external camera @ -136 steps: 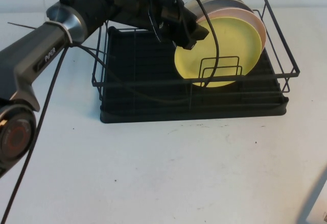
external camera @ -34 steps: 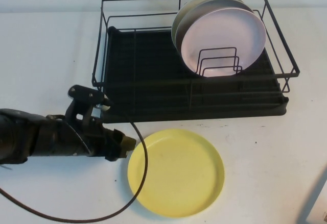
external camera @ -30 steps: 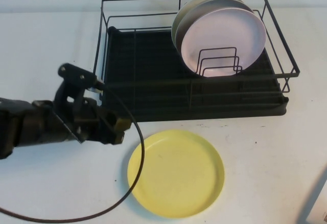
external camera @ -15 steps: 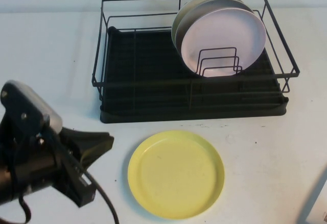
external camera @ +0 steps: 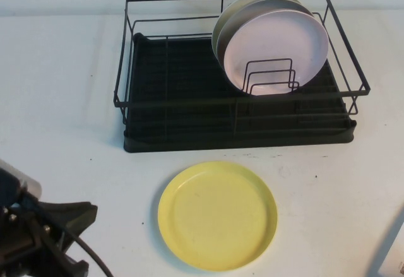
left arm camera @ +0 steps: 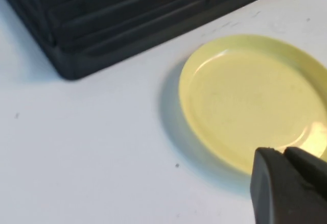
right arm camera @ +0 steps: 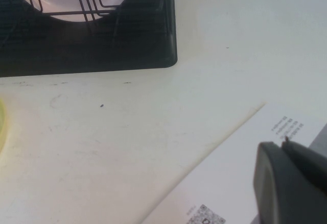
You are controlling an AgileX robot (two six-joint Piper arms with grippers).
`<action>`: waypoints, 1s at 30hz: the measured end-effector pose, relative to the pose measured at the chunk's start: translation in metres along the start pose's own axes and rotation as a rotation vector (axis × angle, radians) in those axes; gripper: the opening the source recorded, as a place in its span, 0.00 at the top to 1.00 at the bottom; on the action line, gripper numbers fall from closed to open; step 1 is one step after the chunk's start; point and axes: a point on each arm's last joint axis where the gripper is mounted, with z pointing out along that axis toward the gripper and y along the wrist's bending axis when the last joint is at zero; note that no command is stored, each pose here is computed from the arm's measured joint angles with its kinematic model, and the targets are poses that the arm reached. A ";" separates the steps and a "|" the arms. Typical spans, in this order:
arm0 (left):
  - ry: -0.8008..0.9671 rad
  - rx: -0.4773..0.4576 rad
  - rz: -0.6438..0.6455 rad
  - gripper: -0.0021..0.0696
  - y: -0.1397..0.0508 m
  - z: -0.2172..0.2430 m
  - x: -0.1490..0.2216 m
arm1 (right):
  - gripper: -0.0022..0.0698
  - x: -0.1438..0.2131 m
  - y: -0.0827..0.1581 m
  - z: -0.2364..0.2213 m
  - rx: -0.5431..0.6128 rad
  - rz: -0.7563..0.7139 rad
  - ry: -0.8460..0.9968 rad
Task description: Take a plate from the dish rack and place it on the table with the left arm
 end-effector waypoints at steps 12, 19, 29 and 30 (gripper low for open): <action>-0.277 -0.251 -0.099 0.97 0.003 -0.023 0.040 | 1.00 0.000 0.000 0.000 0.000 0.000 0.000; -0.377 -0.351 -0.115 0.97 0.005 -0.025 0.070 | 1.00 0.000 0.000 0.000 0.000 0.000 0.000; -0.420 -0.430 -0.205 0.97 0.005 -0.024 0.105 | 1.00 0.000 0.000 0.000 0.000 0.000 0.000; -0.416 -0.447 -0.207 0.97 0.005 -0.025 0.106 | 1.00 0.000 0.000 0.000 0.000 0.000 0.000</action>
